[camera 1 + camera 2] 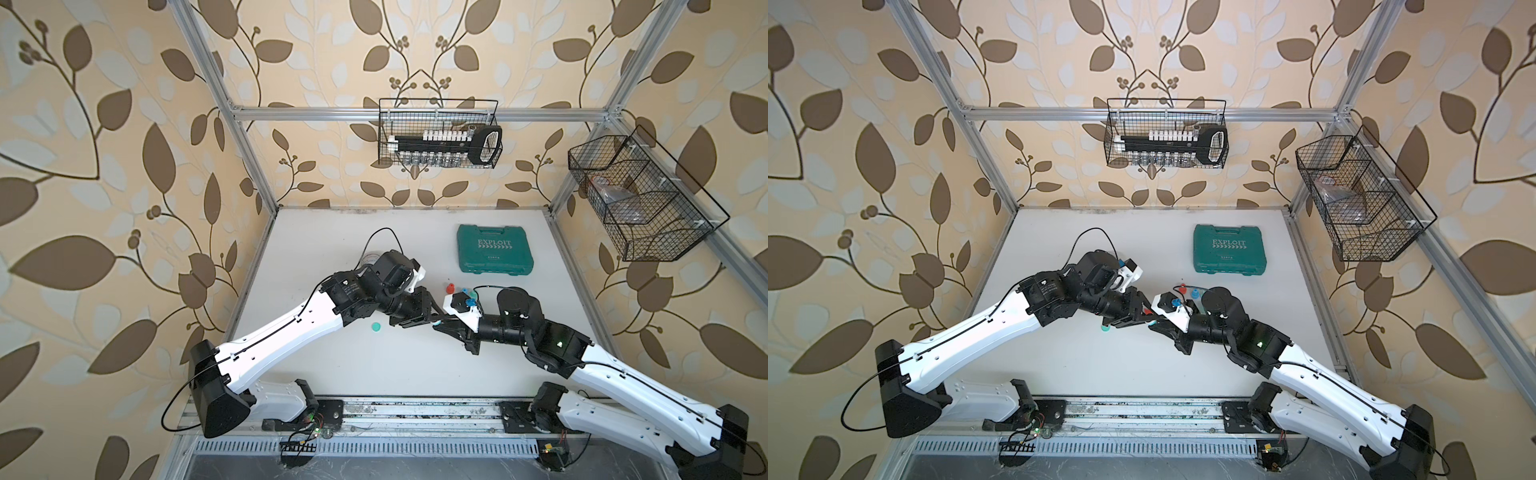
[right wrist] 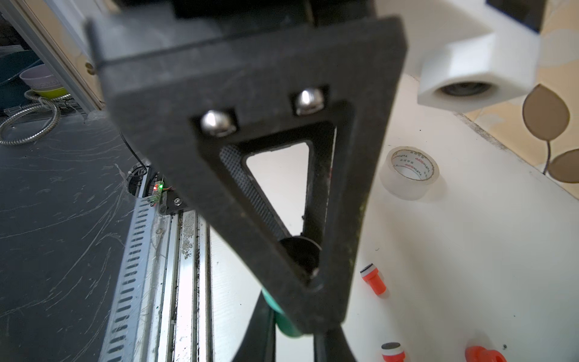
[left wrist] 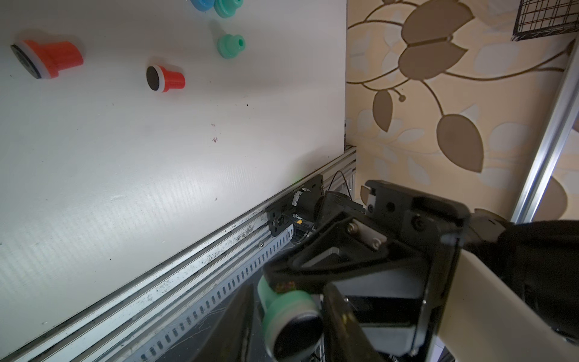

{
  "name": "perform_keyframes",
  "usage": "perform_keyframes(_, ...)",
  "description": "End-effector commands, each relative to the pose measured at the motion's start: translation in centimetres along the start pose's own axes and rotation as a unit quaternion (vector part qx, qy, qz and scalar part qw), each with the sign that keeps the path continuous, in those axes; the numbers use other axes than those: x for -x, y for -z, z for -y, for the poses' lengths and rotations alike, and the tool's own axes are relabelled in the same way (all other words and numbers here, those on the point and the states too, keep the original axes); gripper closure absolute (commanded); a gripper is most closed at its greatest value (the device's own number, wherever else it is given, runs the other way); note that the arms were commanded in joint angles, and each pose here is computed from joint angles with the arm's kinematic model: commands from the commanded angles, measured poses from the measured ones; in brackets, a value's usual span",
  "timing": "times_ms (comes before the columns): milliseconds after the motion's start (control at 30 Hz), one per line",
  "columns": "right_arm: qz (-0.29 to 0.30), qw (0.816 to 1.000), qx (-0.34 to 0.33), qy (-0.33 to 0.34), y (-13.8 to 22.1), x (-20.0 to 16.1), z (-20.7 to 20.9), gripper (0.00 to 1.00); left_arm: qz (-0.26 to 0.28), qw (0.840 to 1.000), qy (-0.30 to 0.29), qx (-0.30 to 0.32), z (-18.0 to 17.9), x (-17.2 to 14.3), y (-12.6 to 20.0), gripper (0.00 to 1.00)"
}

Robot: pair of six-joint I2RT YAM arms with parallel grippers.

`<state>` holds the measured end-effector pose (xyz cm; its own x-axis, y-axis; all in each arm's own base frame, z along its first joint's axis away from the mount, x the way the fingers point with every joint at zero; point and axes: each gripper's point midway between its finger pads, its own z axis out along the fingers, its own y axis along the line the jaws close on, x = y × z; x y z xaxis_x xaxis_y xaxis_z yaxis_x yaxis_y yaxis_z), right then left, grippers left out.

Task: Close the stamp cap
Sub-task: Pick up the stamp from the center of the board.

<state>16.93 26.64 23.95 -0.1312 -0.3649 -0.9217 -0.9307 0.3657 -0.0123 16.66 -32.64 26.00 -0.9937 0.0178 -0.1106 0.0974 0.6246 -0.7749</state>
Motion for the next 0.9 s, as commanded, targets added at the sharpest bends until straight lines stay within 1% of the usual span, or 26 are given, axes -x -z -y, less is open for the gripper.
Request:
perform_keyframes(0, 0.018, 1.0, -0.019, 0.01, 0.7, 1.1, 0.4, 0.99, -0.001, 1.0, -0.014, -0.016, 1.3, -0.3, 0.4, 0.62)
perform_keyframes(233, 0.024, 0.999, -0.039, 0.014, 1.2, 1.4, 0.9, 0.97, -0.008, 1.0, -0.014, -0.016, 1.4, -0.5, 0.1, 0.66)
perform_keyframes(367, 0.014, 0.998, -0.063, 0.009, 1.4, 1.3, 1.7, 0.98, -0.009, 1.0, -0.016, -0.016, 1.5, -0.5, 0.2, 0.7)
perform_keyframes(533, 0.015, 0.998, -0.059, 0.011, 1.5, 1.5, 1.6, 0.95, -0.008, 1.0, -0.017, -0.016, 1.6, -0.5, 0.2, 0.76)
perform_keyframes(600, 0.019, 0.998, -0.059, 0.009, 1.6, 1.7, 1.6, 0.91, -0.004, 1.0, -0.019, -0.02, 1.8, -0.4, 0.4, 0.78)
perform_keyframes(667, 0.028, 0.998, -0.06, 0.008, 2.0, 2.4, 1.6, 0.82, 0.004, 0.999, -0.023, -0.027, 2.3, -0.3, 0.9, 0.8)
perform_keyframes(733, 0.045, 0.997, -0.061, 0.008, 2.6, 3.4, 1.4, 0.77, 0.013, 0.999, -0.029, -0.039, 3.1, -0.2, 1.6, 0.8)
perform_keyframes(867, 0.098, 0.994, -0.055, 0.012, 4.4, 6.2, 0.8, 0.62, 0.039, 0.995, -0.043, -0.08, 5.7, 0.2, 3.9, 0.81)
